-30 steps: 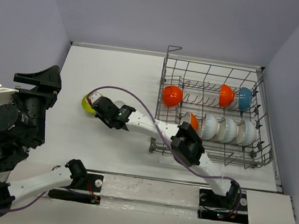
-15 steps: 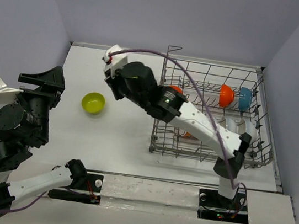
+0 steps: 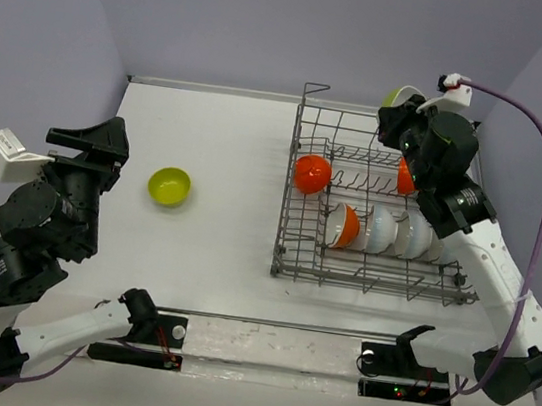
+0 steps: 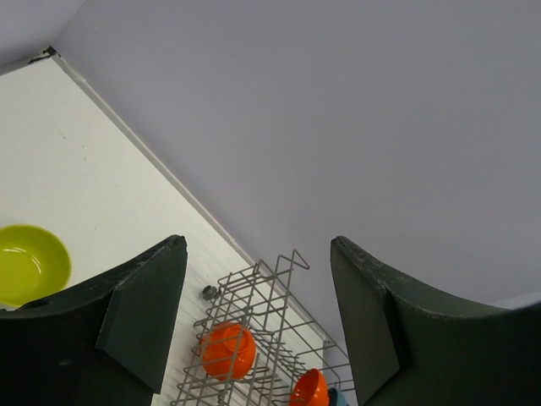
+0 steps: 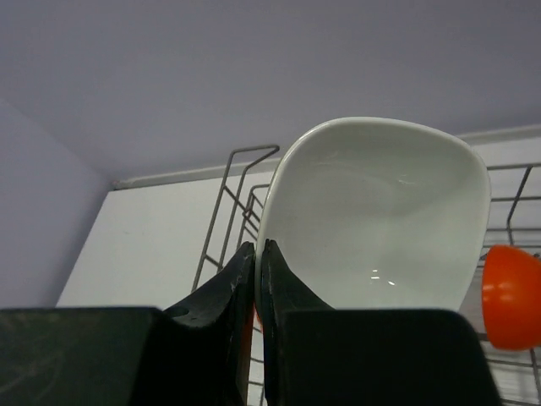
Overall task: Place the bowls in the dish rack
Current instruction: Turn the bowl upside down over the dish rack.
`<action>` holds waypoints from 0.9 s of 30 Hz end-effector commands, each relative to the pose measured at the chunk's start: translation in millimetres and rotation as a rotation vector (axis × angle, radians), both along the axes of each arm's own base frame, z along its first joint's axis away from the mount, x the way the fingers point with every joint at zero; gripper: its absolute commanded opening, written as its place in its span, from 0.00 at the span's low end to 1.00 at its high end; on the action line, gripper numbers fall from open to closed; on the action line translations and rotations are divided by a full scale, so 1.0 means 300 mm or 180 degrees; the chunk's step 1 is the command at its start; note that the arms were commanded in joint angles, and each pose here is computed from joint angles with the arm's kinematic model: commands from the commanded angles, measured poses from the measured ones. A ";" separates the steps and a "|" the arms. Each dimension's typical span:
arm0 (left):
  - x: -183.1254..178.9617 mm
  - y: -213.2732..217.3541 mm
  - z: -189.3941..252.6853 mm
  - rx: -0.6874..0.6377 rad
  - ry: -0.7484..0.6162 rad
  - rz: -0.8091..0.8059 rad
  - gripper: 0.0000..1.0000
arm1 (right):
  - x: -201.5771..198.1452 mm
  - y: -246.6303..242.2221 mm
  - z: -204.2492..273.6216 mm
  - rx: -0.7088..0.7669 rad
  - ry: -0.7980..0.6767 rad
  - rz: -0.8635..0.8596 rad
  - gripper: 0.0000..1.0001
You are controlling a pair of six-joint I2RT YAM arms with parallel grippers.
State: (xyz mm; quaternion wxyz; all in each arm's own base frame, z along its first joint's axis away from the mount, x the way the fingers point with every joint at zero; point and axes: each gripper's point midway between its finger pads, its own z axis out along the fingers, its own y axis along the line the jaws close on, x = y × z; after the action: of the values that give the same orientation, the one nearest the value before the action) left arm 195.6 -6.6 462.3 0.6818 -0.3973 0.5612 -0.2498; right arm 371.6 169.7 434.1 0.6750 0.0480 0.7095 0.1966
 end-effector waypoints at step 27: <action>0.069 -0.107 -0.017 0.0196 0.0068 -0.0146 0.78 | -0.227 0.102 -0.131 0.2660 0.0533 0.2970 0.01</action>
State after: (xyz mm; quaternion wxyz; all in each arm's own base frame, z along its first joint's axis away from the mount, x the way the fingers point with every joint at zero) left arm 207.0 -28.9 456.4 0.6781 -0.3683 0.5855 -0.2487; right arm 327.1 201.9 369.7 0.3730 0.0582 0.6021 0.7036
